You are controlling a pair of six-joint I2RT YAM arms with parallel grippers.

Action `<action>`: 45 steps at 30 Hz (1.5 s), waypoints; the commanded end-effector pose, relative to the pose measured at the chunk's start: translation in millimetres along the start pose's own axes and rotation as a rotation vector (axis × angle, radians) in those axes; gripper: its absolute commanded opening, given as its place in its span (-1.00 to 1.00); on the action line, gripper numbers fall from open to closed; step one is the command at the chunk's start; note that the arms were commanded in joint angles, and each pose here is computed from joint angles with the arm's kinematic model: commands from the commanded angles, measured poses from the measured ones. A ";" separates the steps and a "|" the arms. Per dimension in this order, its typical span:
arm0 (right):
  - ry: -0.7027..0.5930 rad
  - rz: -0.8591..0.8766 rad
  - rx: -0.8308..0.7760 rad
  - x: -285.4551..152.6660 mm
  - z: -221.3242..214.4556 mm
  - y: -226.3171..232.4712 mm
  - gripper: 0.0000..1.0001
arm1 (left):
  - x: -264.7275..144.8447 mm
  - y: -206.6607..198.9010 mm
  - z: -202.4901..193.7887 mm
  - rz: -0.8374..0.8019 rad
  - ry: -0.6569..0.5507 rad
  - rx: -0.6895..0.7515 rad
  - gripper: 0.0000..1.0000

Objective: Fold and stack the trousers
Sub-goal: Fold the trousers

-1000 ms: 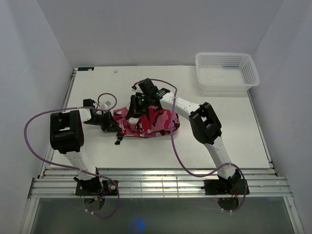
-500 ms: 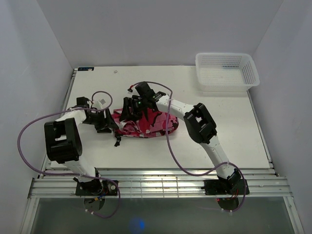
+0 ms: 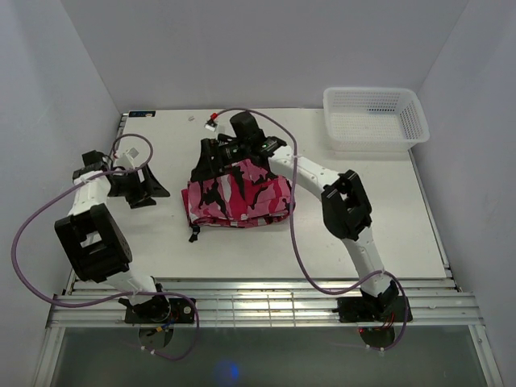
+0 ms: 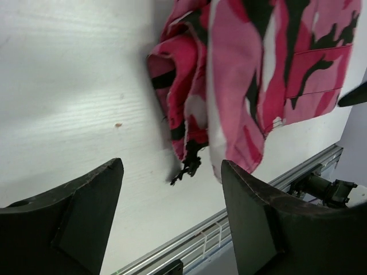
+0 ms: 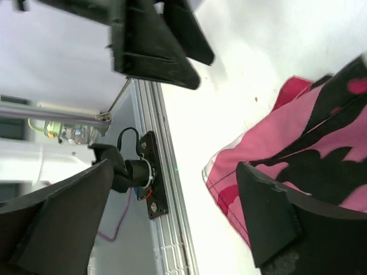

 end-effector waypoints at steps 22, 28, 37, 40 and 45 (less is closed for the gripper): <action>0.153 -0.086 -0.149 -196.4 -54.8 -92.1 -0.57 | 117.2 -61.6 18.7 -0.134 0.157 0.012 0.08; 0.293 -0.067 -0.024 -159.5 -134.2 -113.3 -0.56 | 120.9 -1.6 31.2 0.022 0.181 -0.017 0.05; 0.275 -0.060 0.018 -149.9 -158.5 -89.7 -0.39 | 56.8 -74.0 48.0 -0.284 0.145 0.273 0.44; 0.195 -0.049 -0.063 -153.3 -125.3 -68.1 -0.19 | 37.3 -92.8 30.5 -0.387 0.179 0.307 0.46; 0.106 -0.013 -0.162 -171.8 -80.0 -34.9 0.10 | 32.3 -98.3 -24.9 -0.466 0.317 0.326 0.38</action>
Point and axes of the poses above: each gripper's point midway between its finger pads, its own x axis out along the fingers, its own y axis along the line the jaws close on, z = x × y, the point moved 9 cm from there along -x, back along the fingers, and after that the axes turned 11 degrees about -x, right-handed, at the moved point
